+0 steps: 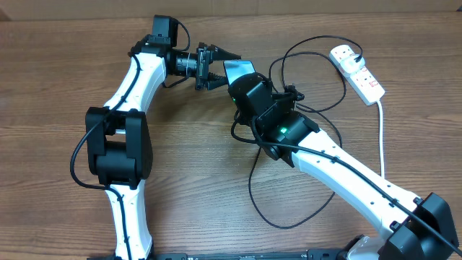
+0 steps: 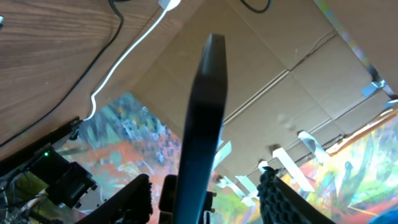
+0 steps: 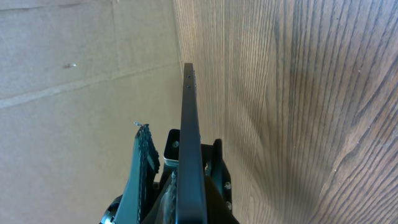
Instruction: Plug charger to phone and switch on socket
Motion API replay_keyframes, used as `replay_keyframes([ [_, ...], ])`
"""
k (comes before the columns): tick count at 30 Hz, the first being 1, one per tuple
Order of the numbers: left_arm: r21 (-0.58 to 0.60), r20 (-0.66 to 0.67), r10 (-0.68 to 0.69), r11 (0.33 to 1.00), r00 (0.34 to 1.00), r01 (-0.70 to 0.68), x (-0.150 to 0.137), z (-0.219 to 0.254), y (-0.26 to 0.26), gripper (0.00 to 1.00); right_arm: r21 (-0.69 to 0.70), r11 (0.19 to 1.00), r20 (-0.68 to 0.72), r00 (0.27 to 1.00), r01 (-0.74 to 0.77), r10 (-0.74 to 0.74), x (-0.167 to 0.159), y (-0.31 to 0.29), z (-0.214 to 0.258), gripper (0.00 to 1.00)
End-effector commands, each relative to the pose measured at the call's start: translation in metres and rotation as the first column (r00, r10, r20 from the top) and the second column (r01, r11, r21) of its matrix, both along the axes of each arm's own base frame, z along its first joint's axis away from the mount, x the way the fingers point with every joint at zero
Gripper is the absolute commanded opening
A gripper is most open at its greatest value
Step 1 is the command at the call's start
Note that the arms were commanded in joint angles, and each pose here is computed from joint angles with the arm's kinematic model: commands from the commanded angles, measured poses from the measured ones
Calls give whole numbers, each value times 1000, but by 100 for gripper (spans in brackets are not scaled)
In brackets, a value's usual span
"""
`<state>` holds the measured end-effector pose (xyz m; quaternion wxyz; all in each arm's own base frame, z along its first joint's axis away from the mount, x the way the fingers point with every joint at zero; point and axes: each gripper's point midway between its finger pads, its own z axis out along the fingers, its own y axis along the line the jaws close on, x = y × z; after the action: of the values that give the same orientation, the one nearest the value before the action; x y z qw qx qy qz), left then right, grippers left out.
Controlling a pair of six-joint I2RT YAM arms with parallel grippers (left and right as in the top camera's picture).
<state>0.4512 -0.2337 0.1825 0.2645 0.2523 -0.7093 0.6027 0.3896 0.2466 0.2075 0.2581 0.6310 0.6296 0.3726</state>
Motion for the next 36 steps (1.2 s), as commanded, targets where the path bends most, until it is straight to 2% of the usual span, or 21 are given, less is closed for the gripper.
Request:
replay_keyframes([
  [1, -42, -5, -19, 999, 1000, 19, -1, 13, -2, 46, 86, 995, 28, 998, 57, -59, 6, 1, 17, 4],
  [9, -42, -8, -19, 999, 1000, 19, -1, 13, -2, 46, 87, 995, 28, 998, 56, -59, 6, 1, 17, 4],
  [30, -59, -13, -28, 998, 1000, 28, -3, 16, -2, 34, 108, 993, 51, 997, 54, -60, 10, 4, 23, 4],
  [36, -79, -15, -39, 996, 999, 38, -4, 20, -2, 33, 108, 993, 41, 998, 46, -51, 8, 5, 21, 4],
])
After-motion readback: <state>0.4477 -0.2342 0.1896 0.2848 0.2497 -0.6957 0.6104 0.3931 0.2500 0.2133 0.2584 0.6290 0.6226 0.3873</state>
